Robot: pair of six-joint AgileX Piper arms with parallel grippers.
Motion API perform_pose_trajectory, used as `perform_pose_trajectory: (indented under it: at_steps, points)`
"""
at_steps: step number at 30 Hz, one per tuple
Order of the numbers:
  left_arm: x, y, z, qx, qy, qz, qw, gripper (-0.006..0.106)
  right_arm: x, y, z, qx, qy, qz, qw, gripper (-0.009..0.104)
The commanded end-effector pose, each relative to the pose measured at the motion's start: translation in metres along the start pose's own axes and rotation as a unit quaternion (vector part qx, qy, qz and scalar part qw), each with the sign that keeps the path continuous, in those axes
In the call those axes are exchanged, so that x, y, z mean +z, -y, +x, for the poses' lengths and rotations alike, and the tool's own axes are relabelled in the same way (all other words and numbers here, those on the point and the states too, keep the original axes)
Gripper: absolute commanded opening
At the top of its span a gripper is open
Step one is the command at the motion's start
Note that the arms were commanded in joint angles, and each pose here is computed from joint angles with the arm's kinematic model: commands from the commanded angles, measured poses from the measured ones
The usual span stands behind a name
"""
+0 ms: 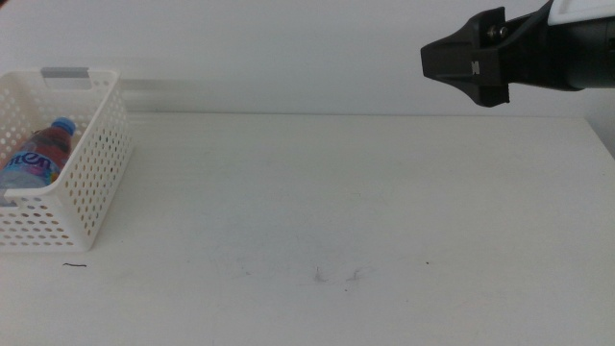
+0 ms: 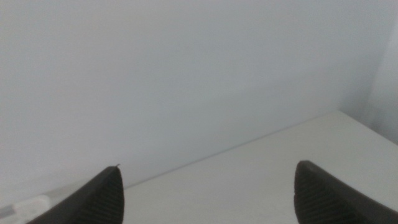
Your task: Use arms to grab the bottles and put them into the dustbin to the left of the table.
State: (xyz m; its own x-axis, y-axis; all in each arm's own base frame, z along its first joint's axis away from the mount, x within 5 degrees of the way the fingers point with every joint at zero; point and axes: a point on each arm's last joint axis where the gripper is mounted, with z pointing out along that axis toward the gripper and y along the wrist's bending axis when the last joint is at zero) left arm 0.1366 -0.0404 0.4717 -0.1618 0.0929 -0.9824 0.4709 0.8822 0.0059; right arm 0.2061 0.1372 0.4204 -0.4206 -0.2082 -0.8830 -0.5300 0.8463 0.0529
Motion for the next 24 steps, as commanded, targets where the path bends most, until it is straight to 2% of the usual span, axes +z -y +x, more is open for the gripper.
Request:
perform_pose_trajectory:
  at_steps: [1, 7, 17, 24]
  points:
    - [-0.001, 0.005, 0.001, -0.015, -0.001, 0.021, 1.000, 0.094, 0.000, 0.000, 0.000, -0.008, 0.003, 0.003, 1.000, 0.088]
    - [-0.001, 0.007, 0.002, -0.016, -0.006, 0.032, 0.999, 0.094, 0.000, 0.000, 0.000, -0.008, 0.003, 0.003, 1.000, 0.088]
    - [-0.017, 0.029, -0.004, 0.047, 0.135, 0.027, 0.989, 0.094, 0.000, 0.000, 0.000, -0.008, 0.003, 0.003, 1.000, 0.088]
    - [-0.020, 0.030, -0.005, 0.039, 0.142, 0.027, 0.989, 0.094, 0.000, 0.000, 0.000, -0.008, 0.003, 0.003, 1.000, 0.088]
